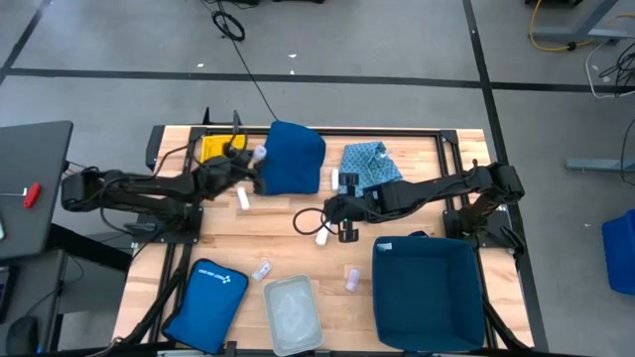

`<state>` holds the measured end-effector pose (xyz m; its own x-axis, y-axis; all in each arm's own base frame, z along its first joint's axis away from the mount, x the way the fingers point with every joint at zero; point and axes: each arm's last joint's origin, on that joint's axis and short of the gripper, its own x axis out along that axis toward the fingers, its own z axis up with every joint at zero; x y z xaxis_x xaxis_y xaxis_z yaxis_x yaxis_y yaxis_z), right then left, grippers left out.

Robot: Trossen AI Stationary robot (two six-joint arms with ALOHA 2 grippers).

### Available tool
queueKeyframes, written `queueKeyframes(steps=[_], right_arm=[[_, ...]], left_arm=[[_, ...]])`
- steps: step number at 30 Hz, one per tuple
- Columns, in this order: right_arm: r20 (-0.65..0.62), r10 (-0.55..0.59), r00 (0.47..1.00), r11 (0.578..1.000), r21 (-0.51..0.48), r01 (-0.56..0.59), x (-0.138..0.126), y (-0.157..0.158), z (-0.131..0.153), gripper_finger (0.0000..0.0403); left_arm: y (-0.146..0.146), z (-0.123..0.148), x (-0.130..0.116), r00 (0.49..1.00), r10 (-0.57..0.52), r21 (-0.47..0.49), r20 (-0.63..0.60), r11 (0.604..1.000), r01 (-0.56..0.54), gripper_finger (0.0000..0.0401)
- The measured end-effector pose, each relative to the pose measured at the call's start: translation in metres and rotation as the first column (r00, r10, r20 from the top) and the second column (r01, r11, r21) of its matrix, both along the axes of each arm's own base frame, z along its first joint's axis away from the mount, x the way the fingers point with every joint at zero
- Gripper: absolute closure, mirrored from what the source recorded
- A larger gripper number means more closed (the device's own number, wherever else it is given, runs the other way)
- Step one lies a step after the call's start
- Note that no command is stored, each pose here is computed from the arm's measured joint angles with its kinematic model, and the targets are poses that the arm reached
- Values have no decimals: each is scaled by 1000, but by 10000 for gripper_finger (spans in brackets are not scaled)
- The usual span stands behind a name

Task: Pick & place medical supplies in basket/bin
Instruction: Put the top right white pill bottle into the yellow bin

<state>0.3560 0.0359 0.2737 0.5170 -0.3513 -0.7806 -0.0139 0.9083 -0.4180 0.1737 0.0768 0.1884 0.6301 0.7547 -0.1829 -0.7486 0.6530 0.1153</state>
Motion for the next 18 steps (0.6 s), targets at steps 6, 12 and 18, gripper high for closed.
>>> queueKeyframes(steps=[6, 12, 18], right_arm=[[1, 7, 1000, 1000, -9, -7, 1, -4, 0, 402], [14, 49, 999, 999, 7, -49, 3, -2, 1, 402], [13, 62, 998, 998, 16, -62, 4, -2, 1, 403]], left_arm=[[13, -4, -17, 974, 225, -84, -27, 970, -227, 259], [29, -14, -31, 934, 351, -159, -66, 920, -357, 259], [44, -23, -45, 898, 422, -228, -124, 869, -439, 259]])
